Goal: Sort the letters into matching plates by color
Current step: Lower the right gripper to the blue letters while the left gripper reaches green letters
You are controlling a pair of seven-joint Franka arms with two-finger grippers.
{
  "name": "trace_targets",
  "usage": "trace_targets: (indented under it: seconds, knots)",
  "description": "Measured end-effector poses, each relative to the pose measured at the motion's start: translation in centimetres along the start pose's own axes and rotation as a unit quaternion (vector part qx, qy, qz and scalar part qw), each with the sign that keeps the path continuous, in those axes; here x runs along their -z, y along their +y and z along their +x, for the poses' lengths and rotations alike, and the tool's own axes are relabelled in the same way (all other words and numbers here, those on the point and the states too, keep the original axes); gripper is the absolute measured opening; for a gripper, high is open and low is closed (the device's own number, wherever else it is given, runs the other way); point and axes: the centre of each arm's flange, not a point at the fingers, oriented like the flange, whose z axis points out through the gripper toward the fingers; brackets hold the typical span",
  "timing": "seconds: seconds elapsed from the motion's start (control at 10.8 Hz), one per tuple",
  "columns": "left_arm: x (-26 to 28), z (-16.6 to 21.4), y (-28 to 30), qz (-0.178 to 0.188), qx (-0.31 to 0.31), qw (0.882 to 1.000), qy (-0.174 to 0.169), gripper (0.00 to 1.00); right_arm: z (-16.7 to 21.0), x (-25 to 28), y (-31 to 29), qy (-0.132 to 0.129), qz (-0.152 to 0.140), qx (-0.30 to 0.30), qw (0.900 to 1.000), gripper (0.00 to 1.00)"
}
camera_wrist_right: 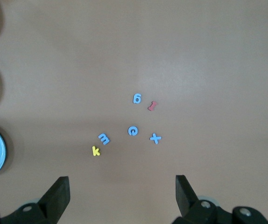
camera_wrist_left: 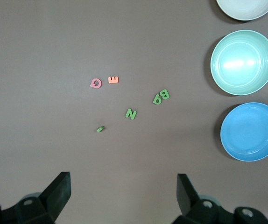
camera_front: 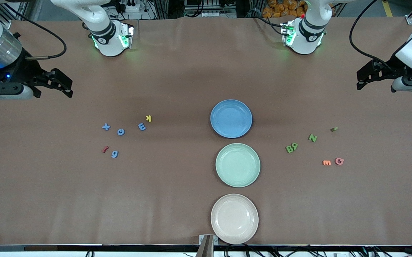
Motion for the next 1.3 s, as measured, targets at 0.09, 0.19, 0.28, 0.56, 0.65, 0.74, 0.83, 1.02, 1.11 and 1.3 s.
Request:
trace_targets:
  seconds: [0.09, 0.19, 0.28, 0.56, 0.65, 0.74, 0.83, 1.02, 1.11, 1.3]
  knots:
    - [0.0, 0.0, 0.0, 0.000, 0.000, 1.000, 0.000, 1.00, -0.2, 0.3, -0.1, -0.003, -0.001, 0.001, 1.000, 1.00]
    - [-0.1, 0.0, 0.0, 0.000, 0.000, 1.000, -0.001, 1.00, -0.3, 0.4, -0.2, -0.007, -0.001, 0.007, 1.000, 1.00]
    - [-0.2, 0.1, 0.0, 0.000, 0.000, 1.000, -0.002, 1.00, -0.4, 0.5, -0.3, -0.008, -0.001, 0.009, 1.000, 1.00]
    - [-1.3, 0.3, -0.4, -0.001, 0.003, 1.000, -0.019, 1.00, -0.7, 0.3, -0.5, -0.023, 0.011, 0.010, 1.000, 1.00]
    - [-2.4, 0.2, -0.9, -0.001, 0.008, 0.999, -0.035, 1.00, -0.9, 0.0, -0.4, -0.038, 0.023, 0.007, 0.999, 1.00]
    - [-4.2, 0.1, -1.3, -0.001, 0.012, 0.999, -0.053, 1.00, -1.0, -0.9, 0.2, -0.052, 0.026, 0.005, 0.998, 1.00]
    - [-6.2, 0.3, -1.5, -0.002, 0.015, 0.998, -0.064, 1.00, -0.8, -2.5, 0.9, -0.066, 0.026, 0.010, 0.997, 1.00]
    - [-11.2, 0.9, -1.3, -0.002, 0.023, 0.998, -0.053, 1.00, 0.1, -8.1, 1.6, -0.076, 0.027, 0.012, 0.997, 1.00]
    - [-14.0, 1.1, -1.0, -0.002, 0.023, 0.999, -0.040, 1.00, 0.3, -11.2, 1.7, -0.078, 0.027, 0.010, 0.997, 1.00]
    - [-20.5, 0.5, 0.1, -0.004, 0.015, 1.000, -0.018, 1.00, 0.2, -16.7, 1.8, -0.077, 0.022, 0.010, 0.997, 0.99]
